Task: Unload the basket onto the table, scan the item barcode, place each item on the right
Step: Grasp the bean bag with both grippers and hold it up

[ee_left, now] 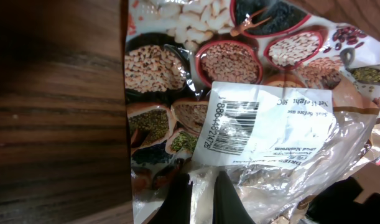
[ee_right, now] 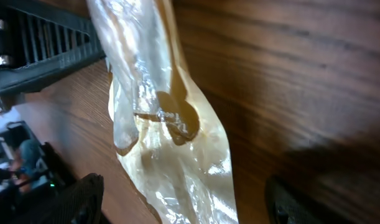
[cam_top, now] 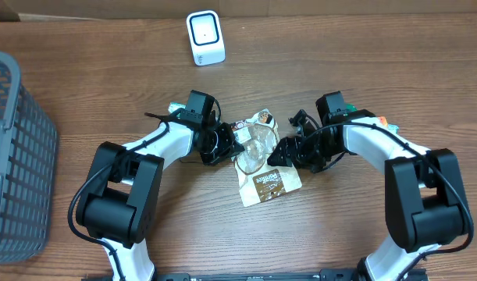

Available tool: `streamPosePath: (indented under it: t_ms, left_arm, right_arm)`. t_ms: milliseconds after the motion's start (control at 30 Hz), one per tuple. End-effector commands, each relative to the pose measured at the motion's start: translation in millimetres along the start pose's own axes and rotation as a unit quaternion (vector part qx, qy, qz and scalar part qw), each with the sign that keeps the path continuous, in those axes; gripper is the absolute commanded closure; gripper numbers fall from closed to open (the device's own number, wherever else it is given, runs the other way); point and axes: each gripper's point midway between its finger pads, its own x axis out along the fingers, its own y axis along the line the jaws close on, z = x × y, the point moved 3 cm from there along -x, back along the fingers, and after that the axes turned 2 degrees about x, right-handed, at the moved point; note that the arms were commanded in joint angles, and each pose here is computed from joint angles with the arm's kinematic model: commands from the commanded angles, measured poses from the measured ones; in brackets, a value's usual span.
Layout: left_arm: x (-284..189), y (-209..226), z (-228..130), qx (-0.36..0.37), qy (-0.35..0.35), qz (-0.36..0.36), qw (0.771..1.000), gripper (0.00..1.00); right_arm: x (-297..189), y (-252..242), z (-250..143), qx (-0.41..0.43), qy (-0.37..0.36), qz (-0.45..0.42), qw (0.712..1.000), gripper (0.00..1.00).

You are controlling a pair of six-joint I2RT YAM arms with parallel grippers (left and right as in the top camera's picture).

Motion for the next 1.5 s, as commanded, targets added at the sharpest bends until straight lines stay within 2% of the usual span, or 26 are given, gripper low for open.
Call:
streamPosePath:
  t_ms: [0,533,667,833,900,1233,1467]
  left_arm:
    - [13.3,22.4,-2.3,-0.03,0.009,0.034,0.999,0.96]
    - [13.7,21.3,-2.1,-0.025,0.008,0.033,0.999,0.96]
    - [13.7,21.3,-2.1,-0.025,0.008,0.033,0.999,0.96]
    - [13.8,21.2,-1.9,-0.024,0.008,0.033,0.999,0.96]
    - [13.8,21.1,-1.9,-0.024,0.008,0.033,0.999,0.96]
    - [13.8,21.0,-1.8,-0.024,0.008,0.032,0.999,0.96]
    - [13.8,21.0,-2.0,-0.024,0.008,0.032,0.999,0.96]
  right_arm:
    - [1.9,4.4,0.5,0.016,0.001,0.024,1.0,0.19]
    - [34.1,28.4,10.5,0.034,-0.001,0.042,0.999,0.26]
    - [36.1,26.3,12.4,0.049,-0.002,0.043,0.998,0.35]
    - [35.9,27.2,15.2,0.045,-0.008,0.045,0.998,0.59]
    - [36.0,27.7,16.1,0.044,-0.01,0.046,0.998,0.64]
    - [38.9,29.6,21.8,0.068,-0.022,0.04,0.997,0.65]
    - [47.6,39.9,21.6,0.055,-0.023,0.04,0.997,0.63]
